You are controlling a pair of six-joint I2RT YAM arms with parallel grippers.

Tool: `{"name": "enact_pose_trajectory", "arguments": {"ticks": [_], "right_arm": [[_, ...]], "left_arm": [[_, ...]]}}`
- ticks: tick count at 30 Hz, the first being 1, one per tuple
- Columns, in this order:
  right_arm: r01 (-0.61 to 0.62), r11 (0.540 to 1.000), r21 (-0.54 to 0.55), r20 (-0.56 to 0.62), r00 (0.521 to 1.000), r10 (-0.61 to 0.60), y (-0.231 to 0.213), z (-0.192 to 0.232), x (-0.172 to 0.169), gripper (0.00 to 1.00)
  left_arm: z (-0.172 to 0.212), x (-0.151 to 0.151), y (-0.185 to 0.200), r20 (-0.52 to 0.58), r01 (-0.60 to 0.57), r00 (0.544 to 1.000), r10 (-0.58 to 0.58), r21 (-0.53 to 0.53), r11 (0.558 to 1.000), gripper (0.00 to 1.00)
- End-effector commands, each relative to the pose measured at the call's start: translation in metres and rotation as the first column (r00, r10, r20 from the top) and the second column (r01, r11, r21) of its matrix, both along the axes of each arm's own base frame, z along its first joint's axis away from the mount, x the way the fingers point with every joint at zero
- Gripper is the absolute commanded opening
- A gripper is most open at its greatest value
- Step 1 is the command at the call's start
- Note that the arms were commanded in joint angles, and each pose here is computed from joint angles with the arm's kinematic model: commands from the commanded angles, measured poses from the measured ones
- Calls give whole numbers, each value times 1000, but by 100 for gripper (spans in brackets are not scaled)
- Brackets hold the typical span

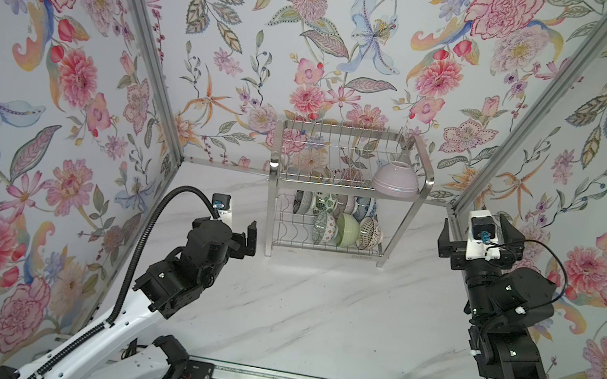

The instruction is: Load the bowls into the dish rack

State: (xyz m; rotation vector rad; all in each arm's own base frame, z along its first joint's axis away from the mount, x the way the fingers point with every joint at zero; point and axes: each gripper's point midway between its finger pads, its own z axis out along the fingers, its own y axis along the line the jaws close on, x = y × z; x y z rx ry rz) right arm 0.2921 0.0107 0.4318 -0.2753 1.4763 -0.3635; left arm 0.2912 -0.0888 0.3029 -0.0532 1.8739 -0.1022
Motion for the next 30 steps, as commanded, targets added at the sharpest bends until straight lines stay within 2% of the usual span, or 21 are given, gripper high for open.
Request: {"name": "enact_pose_trajectory", "arguments": {"ticks": [1, 6, 9, 13, 17, 22, 28, 30], "right_arm": [[81, 966, 247, -148, 988, -45, -19, -59, 14, 99], [149, 909, 390, -240, 969, -55, -35, -138, 25, 99], [179, 901, 394, -226, 970, -94, -43, -179, 27, 99], [230, 890, 394, -244, 960, -139, -51, -221, 36, 99], [267, 886, 378, -240, 953, -184, -59, -250, 46, 99], [251, 895, 368, -249, 954, -165, -57, -279, 62, 99], [275, 893, 357, -342, 928, -149, -59, -309, 75, 99], [264, 893, 365, -326, 934, -144, -60, -308, 74, 99]], "left_arm": [[-12, 6, 17, 19, -34, 999, 34, 19, 999, 99], [-37, 10, 52, 80, -171, 982, 170, 15, 985, 99], [-50, 7, 75, 157, -266, 954, 255, 53, 963, 99], [-72, 6, 91, 232, -330, 928, 290, 159, 930, 99], [-99, 12, 106, 215, -376, 919, 331, 223, 899, 99], [-134, 16, 125, 202, -400, 912, 357, 247, 882, 99], [-155, 26, 145, 194, -396, 914, 357, 230, 889, 99], [-151, 35, 144, 214, -377, 920, 328, 255, 891, 99]]}}
